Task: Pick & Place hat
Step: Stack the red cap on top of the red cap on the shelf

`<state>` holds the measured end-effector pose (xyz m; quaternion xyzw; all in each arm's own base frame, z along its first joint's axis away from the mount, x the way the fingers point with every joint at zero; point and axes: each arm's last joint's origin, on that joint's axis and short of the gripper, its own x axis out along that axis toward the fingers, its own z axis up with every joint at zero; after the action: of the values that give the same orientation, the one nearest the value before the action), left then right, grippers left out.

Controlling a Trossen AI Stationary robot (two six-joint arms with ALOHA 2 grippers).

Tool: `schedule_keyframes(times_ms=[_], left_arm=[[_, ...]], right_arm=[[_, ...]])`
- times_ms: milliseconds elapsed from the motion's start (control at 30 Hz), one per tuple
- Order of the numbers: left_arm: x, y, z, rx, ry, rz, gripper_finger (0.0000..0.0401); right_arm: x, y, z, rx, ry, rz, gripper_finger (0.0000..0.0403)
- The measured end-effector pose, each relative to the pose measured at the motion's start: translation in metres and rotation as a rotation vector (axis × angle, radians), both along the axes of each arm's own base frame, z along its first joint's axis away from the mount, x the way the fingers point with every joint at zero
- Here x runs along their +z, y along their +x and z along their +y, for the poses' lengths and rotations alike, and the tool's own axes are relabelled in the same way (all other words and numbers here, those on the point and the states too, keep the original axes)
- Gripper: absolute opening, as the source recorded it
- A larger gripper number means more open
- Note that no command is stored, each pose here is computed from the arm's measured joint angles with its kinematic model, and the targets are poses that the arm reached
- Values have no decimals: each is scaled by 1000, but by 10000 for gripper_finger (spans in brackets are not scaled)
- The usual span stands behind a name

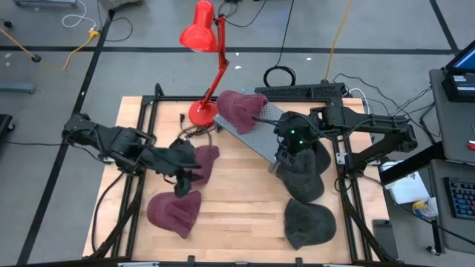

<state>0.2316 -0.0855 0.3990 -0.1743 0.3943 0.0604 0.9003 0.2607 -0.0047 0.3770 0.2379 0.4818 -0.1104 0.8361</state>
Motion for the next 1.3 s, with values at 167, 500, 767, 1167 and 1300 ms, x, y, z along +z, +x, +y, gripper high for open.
schedule_keyframes(times_ms=[167, 500, 767, 1167, 1300], left_arm=[[-9, 4, -4, -91, 87, 197, 186], [-37, 1, -13, -201, 162, 540, 186], [-61, 11, -33, -228, 275, 626, 186], [-137, 9, -54, -178, 463, 739, 186], [-161, 7, -57, -164, 494, 744, 186]], right_arm=[[0, 0, 0, 0, 0, 0, 212], [0, 0, 0, -6, 4, 0, 212], [0, 0, 0, -25, 14, 1, 212], [0, 0, 0, -25, 13, 1, 212], [0, 0, 0, -7, 1, 0, 212]])
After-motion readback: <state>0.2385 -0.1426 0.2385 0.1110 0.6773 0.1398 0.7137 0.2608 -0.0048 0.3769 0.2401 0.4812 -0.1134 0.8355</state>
